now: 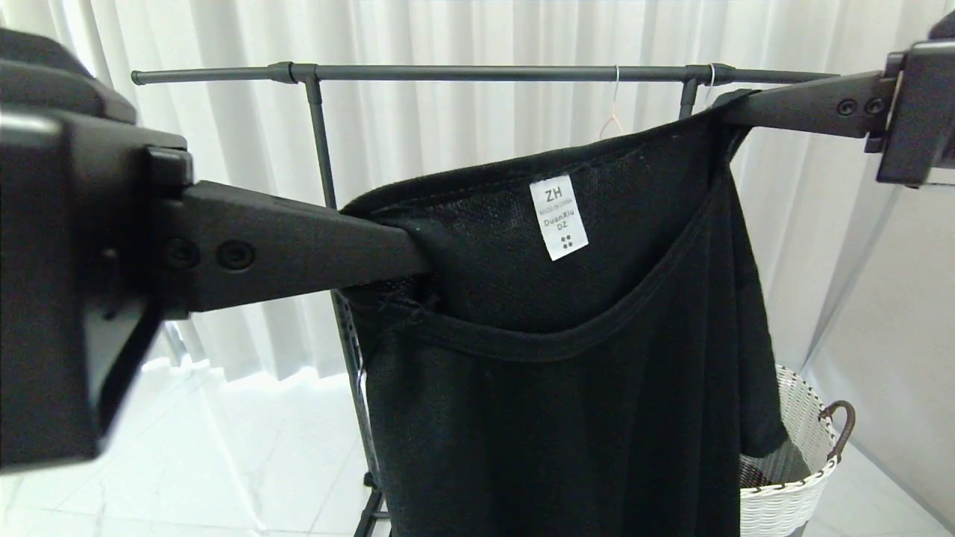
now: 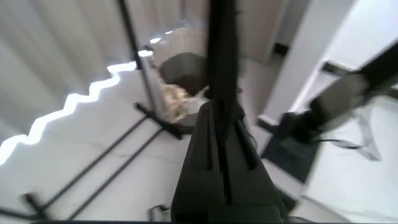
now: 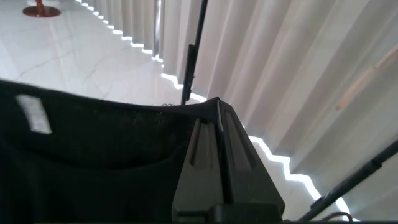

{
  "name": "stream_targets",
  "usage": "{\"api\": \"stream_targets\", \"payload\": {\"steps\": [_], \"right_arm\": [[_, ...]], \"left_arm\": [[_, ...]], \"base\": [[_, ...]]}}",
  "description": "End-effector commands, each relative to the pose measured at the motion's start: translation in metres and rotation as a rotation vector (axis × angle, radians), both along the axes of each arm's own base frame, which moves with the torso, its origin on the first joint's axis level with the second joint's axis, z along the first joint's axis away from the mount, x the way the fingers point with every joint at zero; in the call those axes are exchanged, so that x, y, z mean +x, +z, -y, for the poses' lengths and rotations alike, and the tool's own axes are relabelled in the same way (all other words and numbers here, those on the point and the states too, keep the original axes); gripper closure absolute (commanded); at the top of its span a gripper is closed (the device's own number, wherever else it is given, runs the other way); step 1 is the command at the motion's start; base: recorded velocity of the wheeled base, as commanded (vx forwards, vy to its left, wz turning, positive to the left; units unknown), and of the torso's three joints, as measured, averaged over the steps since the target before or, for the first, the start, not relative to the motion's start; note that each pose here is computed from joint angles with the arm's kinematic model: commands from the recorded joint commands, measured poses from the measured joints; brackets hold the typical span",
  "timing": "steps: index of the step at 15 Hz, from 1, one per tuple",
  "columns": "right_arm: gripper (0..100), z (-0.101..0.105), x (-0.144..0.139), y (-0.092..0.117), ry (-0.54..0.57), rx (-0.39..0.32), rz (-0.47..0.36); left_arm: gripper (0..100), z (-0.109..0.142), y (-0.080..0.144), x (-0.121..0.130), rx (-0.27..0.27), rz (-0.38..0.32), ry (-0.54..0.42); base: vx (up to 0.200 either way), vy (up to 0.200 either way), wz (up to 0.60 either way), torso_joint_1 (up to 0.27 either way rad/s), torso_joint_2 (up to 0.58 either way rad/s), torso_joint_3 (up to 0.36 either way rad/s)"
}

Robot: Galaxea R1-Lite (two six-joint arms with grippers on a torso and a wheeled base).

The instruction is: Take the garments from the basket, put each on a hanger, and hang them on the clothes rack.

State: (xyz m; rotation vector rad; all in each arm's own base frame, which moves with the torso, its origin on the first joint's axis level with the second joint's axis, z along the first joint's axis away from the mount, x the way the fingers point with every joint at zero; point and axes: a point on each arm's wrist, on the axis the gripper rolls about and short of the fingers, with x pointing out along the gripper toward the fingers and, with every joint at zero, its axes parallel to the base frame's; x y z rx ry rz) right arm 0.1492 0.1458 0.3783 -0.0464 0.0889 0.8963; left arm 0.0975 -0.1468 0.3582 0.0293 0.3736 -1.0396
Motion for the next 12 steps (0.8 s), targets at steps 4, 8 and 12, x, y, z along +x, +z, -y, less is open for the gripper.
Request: {"api": "stream_targets", "payload": {"steps": [4,8,12], "right_arm": [[100,-0.0130,0.0126,-0.0102,0.004,-0.031,-0.030],[100,-0.0115,0.0111,-0.0098,0.004,-0.029,-0.030],[100,-0.0049,0.0046,-0.0067,0.001,-0.026,-0.027]], "left_arm": [[100,0.0031,0.0045,-0.0145,-0.026,-0.007,-0.053],[100,0.0038,0.0034,-0.0141,-0.021,-0.008,-0.053],[100,0.0051,0.0015,-0.0099,-0.004,0.000,-0.038]], "base": [[0.000,0.000,0.00,0.000,0.00,0.000],[0.000,0.000,0.00,0.000,0.00,0.000],[0.000,0.000,0.00,0.000,0.00,0.000]]}}
